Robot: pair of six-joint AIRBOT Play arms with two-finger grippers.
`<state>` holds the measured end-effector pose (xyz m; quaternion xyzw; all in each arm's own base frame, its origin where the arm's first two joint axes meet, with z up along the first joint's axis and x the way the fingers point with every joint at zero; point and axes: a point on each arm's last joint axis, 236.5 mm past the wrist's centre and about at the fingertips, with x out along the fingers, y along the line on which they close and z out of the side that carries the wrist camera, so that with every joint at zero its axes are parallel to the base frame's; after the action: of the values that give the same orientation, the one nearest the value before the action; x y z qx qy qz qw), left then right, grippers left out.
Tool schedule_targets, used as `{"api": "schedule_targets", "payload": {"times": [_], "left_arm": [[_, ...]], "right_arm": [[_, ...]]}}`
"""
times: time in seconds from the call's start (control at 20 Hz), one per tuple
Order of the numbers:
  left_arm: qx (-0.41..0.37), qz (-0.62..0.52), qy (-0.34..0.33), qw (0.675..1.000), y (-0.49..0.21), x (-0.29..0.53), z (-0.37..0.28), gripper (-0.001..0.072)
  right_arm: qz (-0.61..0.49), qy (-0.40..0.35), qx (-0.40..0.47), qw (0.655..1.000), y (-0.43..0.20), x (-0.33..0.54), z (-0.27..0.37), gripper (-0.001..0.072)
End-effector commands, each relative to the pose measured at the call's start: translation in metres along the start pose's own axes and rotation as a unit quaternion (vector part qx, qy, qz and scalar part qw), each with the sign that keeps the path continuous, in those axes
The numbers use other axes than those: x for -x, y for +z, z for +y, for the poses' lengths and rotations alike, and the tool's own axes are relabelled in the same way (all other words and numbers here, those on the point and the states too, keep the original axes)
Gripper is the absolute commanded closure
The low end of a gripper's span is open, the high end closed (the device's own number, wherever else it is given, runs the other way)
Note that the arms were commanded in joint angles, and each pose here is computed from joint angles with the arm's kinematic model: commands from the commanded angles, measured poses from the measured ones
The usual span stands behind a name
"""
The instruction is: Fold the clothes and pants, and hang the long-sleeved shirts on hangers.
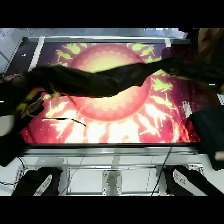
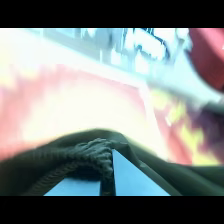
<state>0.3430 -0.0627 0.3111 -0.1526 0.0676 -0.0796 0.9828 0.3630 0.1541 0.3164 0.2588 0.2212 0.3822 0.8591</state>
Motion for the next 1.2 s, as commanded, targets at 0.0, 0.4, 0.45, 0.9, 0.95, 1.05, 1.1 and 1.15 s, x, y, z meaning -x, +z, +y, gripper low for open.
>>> {"api": "schedule_targets", "payload": {"times": [0.0,0.4,0.45,0.9,0.95,1.05,1.1,1.15], "left_arm": [[-0.081,0.006,0.014,0.997,0.066,0.085,-0.015,0.0687],[-0.057,0.206,-0.038,0.976,-0.027,-0.020,-0.034,0.0686],[-0.054,0.233,-0.030,0.971,-0.046,-0.040,-0.027,0.0686],[-0.005,0.296,0.078,0.952,-0.192,-0.216,0.090,0.0687],[0.015,0.280,0.093,0.955,-0.197,-0.230,0.105,0.0686],[0.040,0.257,0.115,0.959,-0.200,-0.244,0.133,0.0686],[0.044,0.253,0.123,0.959,-0.200,-0.245,0.144,0.0686],[0.047,0.250,0.132,0.958,-0.197,-0.243,0.155,0.0686]], "right_arm": [[-0.057,0.024,0.120,0.991,0.025,0.069,0.134,0.0706],[-0.013,-0.048,0.104,0.993,0.033,0.058,0.092,0.0707],[0.004,-0.064,0.087,0.994,0.034,0.044,0.064,0.0707],[0.117,-0.134,-0.071,0.981,-0.028,-0.115,-0.199,0.0705],[0.117,-0.142,-0.079,0.980,-0.039,-0.133,-0.221,0.0705],[0.131,-0.150,-0.090,0.976,-0.068,-0.163,-0.248,0.0705],[0.143,-0.147,-0.088,0.975,-0.081,-0.172,-0.253,0.0705],[0.157,-0.142,-0.073,0.975,-0.091,-0.178,-0.252,0.0705]]}}
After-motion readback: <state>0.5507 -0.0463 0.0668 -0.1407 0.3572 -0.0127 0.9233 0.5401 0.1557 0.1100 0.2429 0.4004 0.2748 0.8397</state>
